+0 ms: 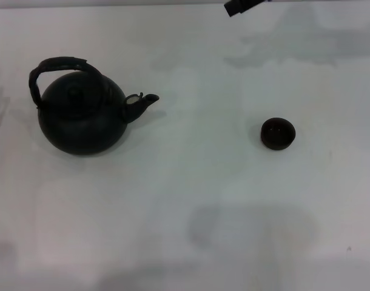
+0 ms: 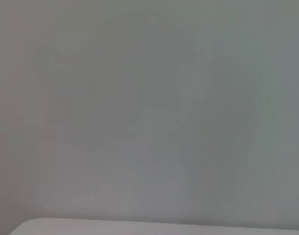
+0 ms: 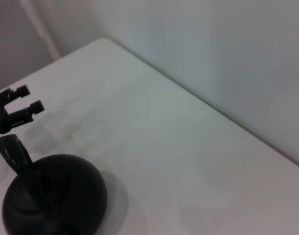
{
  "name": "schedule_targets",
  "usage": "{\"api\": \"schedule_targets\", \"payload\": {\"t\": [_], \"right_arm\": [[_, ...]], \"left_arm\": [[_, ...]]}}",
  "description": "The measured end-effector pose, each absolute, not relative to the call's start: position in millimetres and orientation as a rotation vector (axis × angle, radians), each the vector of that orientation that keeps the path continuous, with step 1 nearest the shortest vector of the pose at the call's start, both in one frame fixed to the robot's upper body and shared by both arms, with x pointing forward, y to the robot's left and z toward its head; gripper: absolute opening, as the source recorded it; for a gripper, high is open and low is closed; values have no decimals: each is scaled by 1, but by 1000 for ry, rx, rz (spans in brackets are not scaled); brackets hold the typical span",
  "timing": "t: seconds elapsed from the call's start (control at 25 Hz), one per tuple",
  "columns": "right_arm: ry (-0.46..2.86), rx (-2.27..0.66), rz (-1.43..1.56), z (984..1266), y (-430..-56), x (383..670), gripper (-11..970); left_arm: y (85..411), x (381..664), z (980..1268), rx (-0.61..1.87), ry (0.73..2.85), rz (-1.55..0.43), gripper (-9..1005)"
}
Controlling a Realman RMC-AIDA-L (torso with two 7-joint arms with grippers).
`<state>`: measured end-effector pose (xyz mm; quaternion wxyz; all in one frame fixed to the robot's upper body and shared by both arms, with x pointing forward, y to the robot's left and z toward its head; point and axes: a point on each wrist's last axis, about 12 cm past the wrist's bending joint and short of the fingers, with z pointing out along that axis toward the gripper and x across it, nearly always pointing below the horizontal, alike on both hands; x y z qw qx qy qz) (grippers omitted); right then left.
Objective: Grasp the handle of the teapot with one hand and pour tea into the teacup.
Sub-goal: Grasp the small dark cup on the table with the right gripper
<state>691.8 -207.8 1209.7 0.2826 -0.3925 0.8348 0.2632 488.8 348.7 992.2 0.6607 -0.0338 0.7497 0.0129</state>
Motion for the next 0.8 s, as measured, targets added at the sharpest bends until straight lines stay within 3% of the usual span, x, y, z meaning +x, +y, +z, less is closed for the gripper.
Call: {"api": "schedule_targets", "payload": {"t": [0.12,0.48,0.8], "right_arm": [[2240,-1168,667,1231,-193,696,834],[2312,-1418,455,1254,-154,694,833],[2410,-1599,347,1241,-126,673,832]], "left_arm": [[350,488,992,-76,1696,35,887],[355,483,992,-109,1685,49,888],[355,482,994,-109,1665,49,888]]}}
